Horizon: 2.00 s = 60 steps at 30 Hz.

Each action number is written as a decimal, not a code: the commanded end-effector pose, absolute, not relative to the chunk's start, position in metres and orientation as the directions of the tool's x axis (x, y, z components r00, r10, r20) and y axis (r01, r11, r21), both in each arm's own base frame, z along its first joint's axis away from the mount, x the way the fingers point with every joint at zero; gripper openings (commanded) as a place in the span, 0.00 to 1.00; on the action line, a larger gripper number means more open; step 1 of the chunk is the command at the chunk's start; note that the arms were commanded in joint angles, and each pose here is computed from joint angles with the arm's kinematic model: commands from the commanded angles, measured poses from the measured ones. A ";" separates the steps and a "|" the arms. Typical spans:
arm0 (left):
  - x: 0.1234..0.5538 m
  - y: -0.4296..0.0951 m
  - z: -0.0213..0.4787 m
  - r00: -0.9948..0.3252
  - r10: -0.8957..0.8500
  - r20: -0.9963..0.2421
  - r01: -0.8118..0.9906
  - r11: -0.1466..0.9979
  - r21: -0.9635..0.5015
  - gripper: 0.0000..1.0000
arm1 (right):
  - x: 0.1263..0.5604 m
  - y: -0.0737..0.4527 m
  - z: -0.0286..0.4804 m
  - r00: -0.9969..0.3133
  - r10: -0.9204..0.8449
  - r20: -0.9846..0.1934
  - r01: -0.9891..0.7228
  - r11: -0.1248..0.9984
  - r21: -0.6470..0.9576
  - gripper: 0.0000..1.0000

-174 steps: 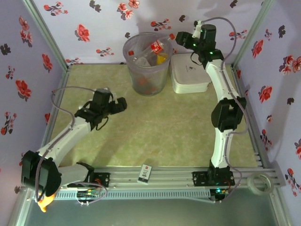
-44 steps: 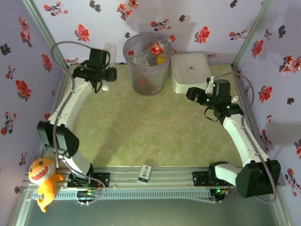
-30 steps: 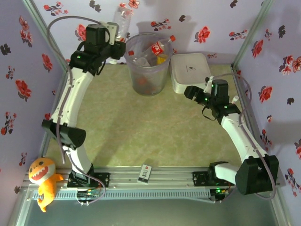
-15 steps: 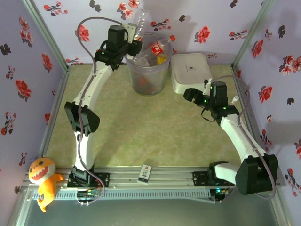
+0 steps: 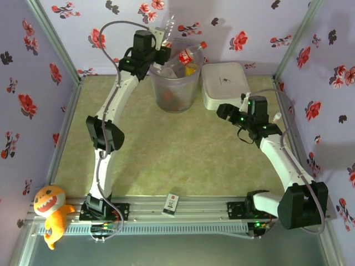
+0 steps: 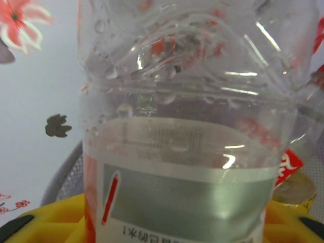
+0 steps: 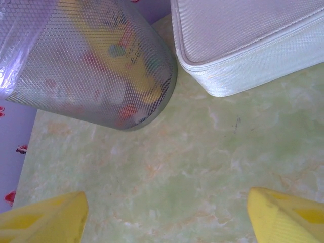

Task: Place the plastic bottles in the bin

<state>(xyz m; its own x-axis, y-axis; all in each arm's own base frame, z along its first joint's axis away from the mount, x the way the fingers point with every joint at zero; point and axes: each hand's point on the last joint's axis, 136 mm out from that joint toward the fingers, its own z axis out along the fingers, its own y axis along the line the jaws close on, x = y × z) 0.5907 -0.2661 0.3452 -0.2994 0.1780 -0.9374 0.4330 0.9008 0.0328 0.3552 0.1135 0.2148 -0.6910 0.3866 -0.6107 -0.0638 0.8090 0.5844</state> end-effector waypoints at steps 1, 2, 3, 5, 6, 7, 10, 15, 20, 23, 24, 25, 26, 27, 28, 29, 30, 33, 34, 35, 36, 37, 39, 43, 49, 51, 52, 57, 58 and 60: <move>0.589 -0.267 0.336 -0.296 0.246 -0.923 0.450 0.888 0.092 0.10 | 0.352 0.112 0.214 -0.688 0.367 -0.626 -0.068 0.826 0.560 0.83; 0.589 -0.267 0.331 -0.300 0.264 -0.917 0.455 0.884 0.105 0.11 | 0.352 0.112 0.213 -0.689 0.365 -0.625 -0.068 0.827 0.558 0.83; 0.588 -0.267 0.328 -0.301 0.284 -0.910 0.464 0.878 0.121 0.14 | 0.352 0.112 0.213 -0.690 0.363 -0.626 -0.069 0.829 0.555 0.83; 0.587 -0.267 0.321 -0.304 0.319 -0.898 0.475 0.868 0.147 0.25 | 0.352 0.109 0.212 -0.687 0.357 -0.632 -0.063 0.838 0.542 0.83; 0.587 -0.266 0.318 -0.306 0.332 -0.892 0.478 0.864 0.157 0.35 | 0.352 0.108 0.212 -0.687 0.354 -0.635 -0.061 0.842 0.536 0.83; 0.587 -0.266 0.315 -0.308 0.341 -0.888 0.480 0.862 0.165 0.44 | 0.352 0.108 0.212 -0.687 0.351 -0.636 -0.060 0.845 0.532 0.83; 0.587 -0.266 0.312 -0.310 0.348 -0.885 0.482 0.860 0.169 0.66 | 0.352 0.108 0.216 -0.685 0.348 -0.640 -0.067 0.845 0.531 0.83; 0.585 -0.271 0.316 -0.296 0.338 -0.893 0.500 0.852 0.157 0.94 | 0.351 0.108 0.215 -0.687 0.352 -0.635 -0.064 0.842 0.535 0.83; 0.582 -0.274 0.331 -0.266 0.307 -0.914 0.510 0.849 0.137 1.00 | 0.350 0.107 0.215 -0.684 0.353 -0.638 -0.061 0.844 0.532 0.83; 0.579 -0.278 0.343 -0.243 0.266 -0.933 0.521 0.847 0.106 1.00 | 0.351 0.107 0.216 -0.682 0.352 -0.641 -0.063 0.845 0.531 0.83; 0.580 -0.279 0.347 -0.237 0.253 -0.938 0.519 0.849 0.098 0.99 | 0.351 0.107 0.216 -0.682 0.352 -0.641 -0.063 0.845 0.531 0.83; 0.580 -0.279 0.350 -0.231 0.240 -0.943 0.516 0.852 0.091 0.98 | 0.351 0.107 0.216 -0.682 0.352 -0.641 -0.064 0.845 0.531 0.83; 0.581 -0.280 0.352 -0.229 0.226 -0.947 0.513 0.854 0.080 0.97 | 0.351 0.107 0.215 -0.684 0.352 -0.639 -0.062 0.845 0.531 0.83; 0.583 -0.278 0.355 -0.227 0.209 -0.951 0.506 0.860 0.068 0.96 | 0.351 0.107 0.215 -0.685 0.350 -0.639 -0.064 0.845 0.531 0.83; 0.584 -0.278 0.357 -0.224 0.193 -0.955 0.501 0.863 0.057 0.95 | 0.351 0.107 0.215 -0.685 0.350 -0.639 -0.062 0.846 0.530 0.83; 0.586 -0.278 0.358 -0.221 0.183 -0.958 0.498 0.866 0.050 0.95 | 0.350 0.107 0.215 -0.685 0.348 -0.640 -0.064 0.846 0.529 0.83; 0.587 -0.278 0.359 -0.217 0.172 -0.961 0.497 0.867 0.043 0.94 | 0.350 0.107 0.215 -0.685 0.348 -0.640 -0.064 0.847 0.528 0.83; 0.589 -0.280 0.360 -0.216 0.142 -0.966 0.503 0.864 0.015 0.92 | 0.350 0.107 0.214 -0.686 0.346 -0.639 -0.061 0.849 0.525 0.83; 0.590 -0.281 0.361 -0.217 0.132 -0.967 0.507 0.862 0.004 0.90 | 0.350 0.106 0.214 -0.687 0.345 -0.640 -0.061 0.850 0.523 0.83; 0.590 -0.282 0.360 -0.217 0.126 -0.968 0.510 0.860 -0.002 0.89 | 0.350 0.106 0.214 -0.687 0.346 -0.640 -0.060 0.850 0.524 0.83; 0.592 -0.282 0.358 -0.221 0.125 -0.967 0.508 0.861 -0.005 0.86 | 0.351 0.106 0.214 -0.686 0.346 -0.640 -0.060 0.849 0.524 0.83; 0.593 -0.281 0.357 -0.228 0.124 -0.966 0.502 0.865 -0.007 0.84 | 0.351 0.107 0.214 -0.686 0.346 -0.640 -0.061 0.849 0.525 0.83; 0.595 -0.280 0.350 -0.251 0.134 -0.959 0.491 0.871 -0.007 0.77 | 0.352 0.107 0.214 -0.686 0.347 -0.640 -0.061 0.849 0.525 0.83; 0.598 -0.280 0.337 -0.270 0.156 -0.950 0.492 0.870 0.002 0.70 | 0.353 0.108 0.213 -0.688 0.346 -0.638 -0.061 0.848 0.526 0.83; 0.601 -0.280 0.321 -0.301 0.171 -0.938 0.486 0.874 0.003 0.63 | 0.353 0.107 0.211 -0.690 0.348 -0.635 -0.057 0.848 0.527 0.83; 0.603 -0.279 0.314 -0.317 0.176 -0.932 0.478 0.878 0.003 0.62 | 0.353 0.107 0.211 -0.690 0.347 -0.635 -0.059 0.848 0.527 0.83; 0.603 -0.278 0.311 -0.323 0.177 -0.930 0.476 0.879 0.002 0.61 | 0.353 0.107 0.212 -0.690 0.348 -0.635 -0.058 0.848 0.527 0.83; 0.605 -0.276 0.301 -0.346 0.179 -0.921 0.469 0.883 -0.004 0.58 | 0.353 0.107 0.211 -0.689 0.348 -0.635 -0.057 0.848 0.526 0.83; 0.605 -0.275 0.301 -0.348 0.176 -0.921 0.468 0.884 -0.007 0.58 | 0.353 0.107 0.212 -0.689 0.347 -0.637 -0.059 0.848 0.527 0.83; 0.604 -0.275 0.305 -0.343 0.172 -0.923 0.467 0.884 -0.009 0.58 | 0.352 0.107 0.212 -0.689 0.349 -0.636 -0.059 0.847 0.528 0.83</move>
